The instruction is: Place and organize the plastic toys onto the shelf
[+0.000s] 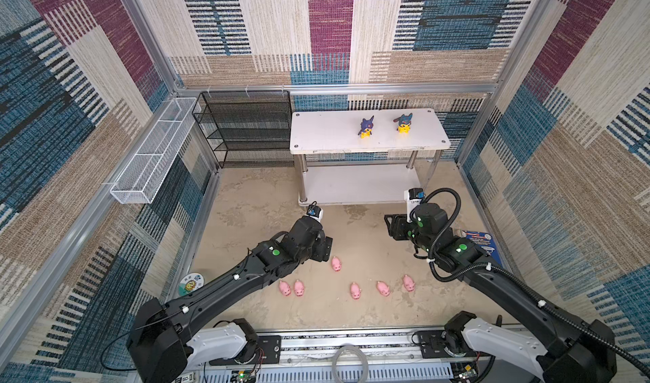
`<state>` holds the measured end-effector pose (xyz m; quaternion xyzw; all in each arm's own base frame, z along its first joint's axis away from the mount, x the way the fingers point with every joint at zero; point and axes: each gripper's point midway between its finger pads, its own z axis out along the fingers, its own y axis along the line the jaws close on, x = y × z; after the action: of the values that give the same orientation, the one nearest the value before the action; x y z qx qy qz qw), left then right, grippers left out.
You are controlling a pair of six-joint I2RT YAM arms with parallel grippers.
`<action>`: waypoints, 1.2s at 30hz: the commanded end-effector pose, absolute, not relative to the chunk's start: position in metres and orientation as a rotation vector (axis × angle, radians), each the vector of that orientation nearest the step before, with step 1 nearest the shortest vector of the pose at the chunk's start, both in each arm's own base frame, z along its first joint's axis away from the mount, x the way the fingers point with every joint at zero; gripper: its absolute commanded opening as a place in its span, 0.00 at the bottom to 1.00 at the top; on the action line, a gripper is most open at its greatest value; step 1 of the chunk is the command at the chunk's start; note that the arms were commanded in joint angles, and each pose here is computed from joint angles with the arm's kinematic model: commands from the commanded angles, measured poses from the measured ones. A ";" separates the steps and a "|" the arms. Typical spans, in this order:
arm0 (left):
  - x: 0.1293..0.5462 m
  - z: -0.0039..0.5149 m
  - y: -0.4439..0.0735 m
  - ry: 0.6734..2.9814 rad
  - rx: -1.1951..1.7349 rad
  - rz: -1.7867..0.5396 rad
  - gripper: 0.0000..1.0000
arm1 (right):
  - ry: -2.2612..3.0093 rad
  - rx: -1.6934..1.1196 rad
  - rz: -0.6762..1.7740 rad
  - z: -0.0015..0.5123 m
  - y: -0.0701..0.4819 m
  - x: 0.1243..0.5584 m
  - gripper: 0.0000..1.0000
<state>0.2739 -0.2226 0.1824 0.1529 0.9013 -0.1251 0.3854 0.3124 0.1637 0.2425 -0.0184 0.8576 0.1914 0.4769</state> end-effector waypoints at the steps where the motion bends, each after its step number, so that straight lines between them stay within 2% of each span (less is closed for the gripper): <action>1: 0.281 0.198 -0.224 2.249 0.404 -0.298 0.82 | 1.938 -0.115 0.553 0.306 0.180 0.322 0.52; 7: 0.287 0.217 -0.221 2.209 0.401 -0.261 0.83 | 1.803 -0.197 0.599 0.382 0.204 0.342 0.52; 16: 0.292 0.239 -0.214 2.157 0.384 -0.235 0.85 | 1.737 -0.252 0.575 0.422 0.237 0.394 0.46; 22: 0.292 0.258 -0.206 2.104 0.367 -0.243 0.86 | 1.705 -0.227 0.481 0.451 0.232 0.424 0.44; 26: 0.293 0.264 -0.200 2.085 0.356 -0.236 0.86 | 1.715 -0.229 0.512 0.455 0.237 0.437 0.44; 36: 0.294 0.267 -0.193 2.076 0.339 -0.235 0.87 | 1.808 -0.234 0.526 0.421 0.252 0.458 0.43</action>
<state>0.2926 -0.1959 0.2636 0.1346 0.8593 -0.1061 0.4818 0.4569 0.2518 0.4213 -0.1058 0.7732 0.2205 0.5851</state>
